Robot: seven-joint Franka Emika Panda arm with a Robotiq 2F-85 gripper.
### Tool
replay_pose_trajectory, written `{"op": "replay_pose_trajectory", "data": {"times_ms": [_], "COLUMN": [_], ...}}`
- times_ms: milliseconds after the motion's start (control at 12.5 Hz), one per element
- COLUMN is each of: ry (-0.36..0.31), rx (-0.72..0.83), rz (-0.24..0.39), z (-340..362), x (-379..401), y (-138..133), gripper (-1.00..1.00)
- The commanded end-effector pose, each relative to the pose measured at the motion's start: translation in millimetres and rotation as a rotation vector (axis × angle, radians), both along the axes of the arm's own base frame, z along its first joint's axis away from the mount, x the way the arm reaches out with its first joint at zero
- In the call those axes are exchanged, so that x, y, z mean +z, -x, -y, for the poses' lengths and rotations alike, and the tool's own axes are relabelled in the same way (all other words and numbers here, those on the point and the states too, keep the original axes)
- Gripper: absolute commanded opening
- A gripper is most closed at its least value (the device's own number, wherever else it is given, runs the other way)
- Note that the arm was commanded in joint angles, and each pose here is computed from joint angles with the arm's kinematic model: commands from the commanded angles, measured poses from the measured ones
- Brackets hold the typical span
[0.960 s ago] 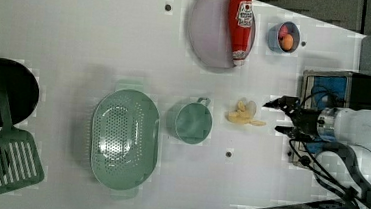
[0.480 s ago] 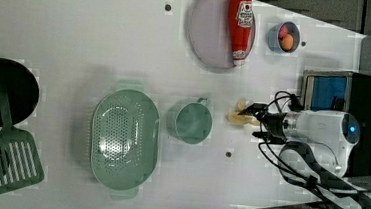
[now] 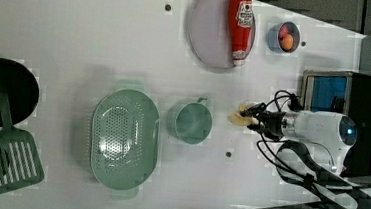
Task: Pick Banana and place it in mug.
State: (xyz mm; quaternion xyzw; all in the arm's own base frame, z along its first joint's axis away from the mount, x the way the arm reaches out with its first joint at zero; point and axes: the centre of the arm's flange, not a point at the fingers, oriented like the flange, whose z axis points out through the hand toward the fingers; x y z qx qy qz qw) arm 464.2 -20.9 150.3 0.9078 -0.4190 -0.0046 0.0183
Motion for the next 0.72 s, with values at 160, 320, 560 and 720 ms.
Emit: {"op": "replay_pose_trajectory", "data": {"times_ms": [160, 320, 560, 720], "ry": [-0.004, -0.003, -0.002, -0.001], "rx": [0.018, 0.02, 0.02, 0.029], "rz": [0.025, 0.083, 0.19, 0.195], "z": [-4, -4, -5, -11], "x": [14, 41, 117, 190], "y": [-5, -15, -29, -28], "gripper": [-0.53, -0.53, -0.53, -0.53]}}
